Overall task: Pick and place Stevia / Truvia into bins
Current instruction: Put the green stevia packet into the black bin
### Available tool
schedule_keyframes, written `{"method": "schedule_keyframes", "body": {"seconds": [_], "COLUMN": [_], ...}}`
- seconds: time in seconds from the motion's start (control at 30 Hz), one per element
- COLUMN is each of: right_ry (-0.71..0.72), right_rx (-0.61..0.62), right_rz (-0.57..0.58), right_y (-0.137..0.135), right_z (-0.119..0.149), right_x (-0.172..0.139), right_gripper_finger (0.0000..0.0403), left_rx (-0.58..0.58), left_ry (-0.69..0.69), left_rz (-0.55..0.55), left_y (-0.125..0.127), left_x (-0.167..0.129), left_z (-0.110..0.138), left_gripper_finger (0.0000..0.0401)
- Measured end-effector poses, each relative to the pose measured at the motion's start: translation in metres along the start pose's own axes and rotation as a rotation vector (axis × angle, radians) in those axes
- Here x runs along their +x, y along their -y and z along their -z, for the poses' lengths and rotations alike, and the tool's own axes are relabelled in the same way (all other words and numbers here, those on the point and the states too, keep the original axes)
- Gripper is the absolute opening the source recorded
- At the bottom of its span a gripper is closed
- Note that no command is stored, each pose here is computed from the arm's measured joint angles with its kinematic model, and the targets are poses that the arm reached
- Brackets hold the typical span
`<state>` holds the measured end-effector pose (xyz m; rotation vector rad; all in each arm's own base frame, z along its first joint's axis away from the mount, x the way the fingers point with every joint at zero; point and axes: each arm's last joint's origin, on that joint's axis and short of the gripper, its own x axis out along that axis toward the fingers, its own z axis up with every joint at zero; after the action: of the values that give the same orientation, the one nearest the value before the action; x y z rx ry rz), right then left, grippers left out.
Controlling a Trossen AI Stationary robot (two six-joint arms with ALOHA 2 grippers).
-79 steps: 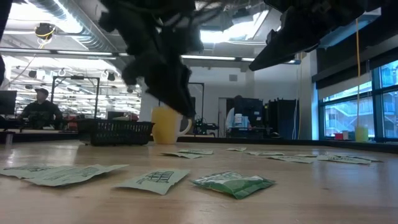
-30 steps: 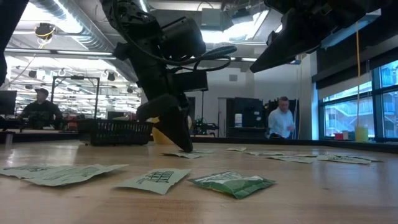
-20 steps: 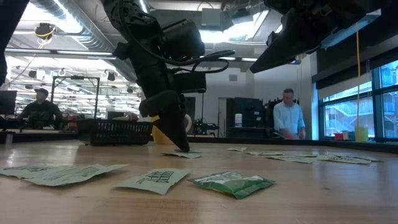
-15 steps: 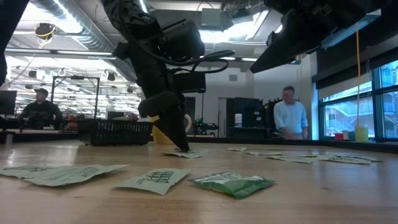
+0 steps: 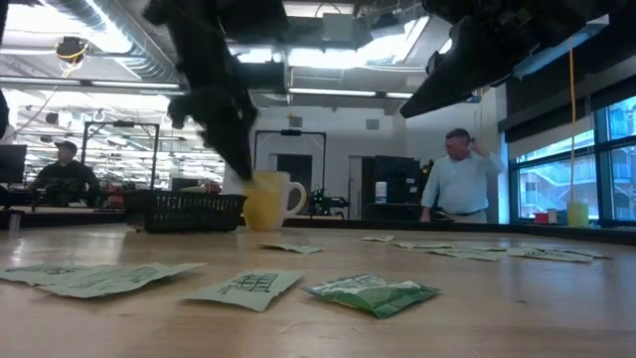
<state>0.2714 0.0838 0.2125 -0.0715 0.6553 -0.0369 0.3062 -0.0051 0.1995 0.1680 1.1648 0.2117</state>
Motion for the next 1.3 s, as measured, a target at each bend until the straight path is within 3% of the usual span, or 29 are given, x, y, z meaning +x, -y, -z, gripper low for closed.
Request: {"method": "schedule_keyframes", "body": {"seconds": [0.23,0.33,0.53,0.7,1.13,1.2,1.3], "right_ry": [-0.003,-0.002,0.001,0.001,0.0,0.0,-0.001], "right_rx": [0.0,-0.001,0.003,0.002,0.002,0.002,0.002], "right_rz": [0.0,0.0,0.0,0.0,0.0,0.0,0.0], "right_y": [0.0,0.0,0.0,0.0,0.0,0.0,0.0], "right_z": [0.0,0.0,0.0,0.0,0.0,0.0,0.0], "right_x": [0.0,0.0,0.0,0.0,0.0,0.0,0.0], "right_gripper_finger": [0.0162,0.0162,0.0162,0.0162,0.0162,0.0162,0.0162], "left_rx": [-0.166,-0.268,-0.358,-0.437,-0.413,-0.405,-0.333], "left_ry": [-0.076,-0.11,-0.189,-0.179,-0.106,-0.045,0.088], "left_rz": [-0.241,-0.249,-0.262,-0.23,-0.239,-0.201,-0.057], "left_y": [-0.03,-0.043,-0.061,-0.07,-0.072,-0.068,-0.056], "left_x": [-0.038,-0.037,-0.013,0.004,-0.007,-0.011,-0.018], "left_z": [0.022,0.026,0.049,0.062,0.059,0.054,0.04], "left_gripper_finger": [0.0003,0.0003,0.0003,0.0003,0.0069,0.0075,0.0079]}}
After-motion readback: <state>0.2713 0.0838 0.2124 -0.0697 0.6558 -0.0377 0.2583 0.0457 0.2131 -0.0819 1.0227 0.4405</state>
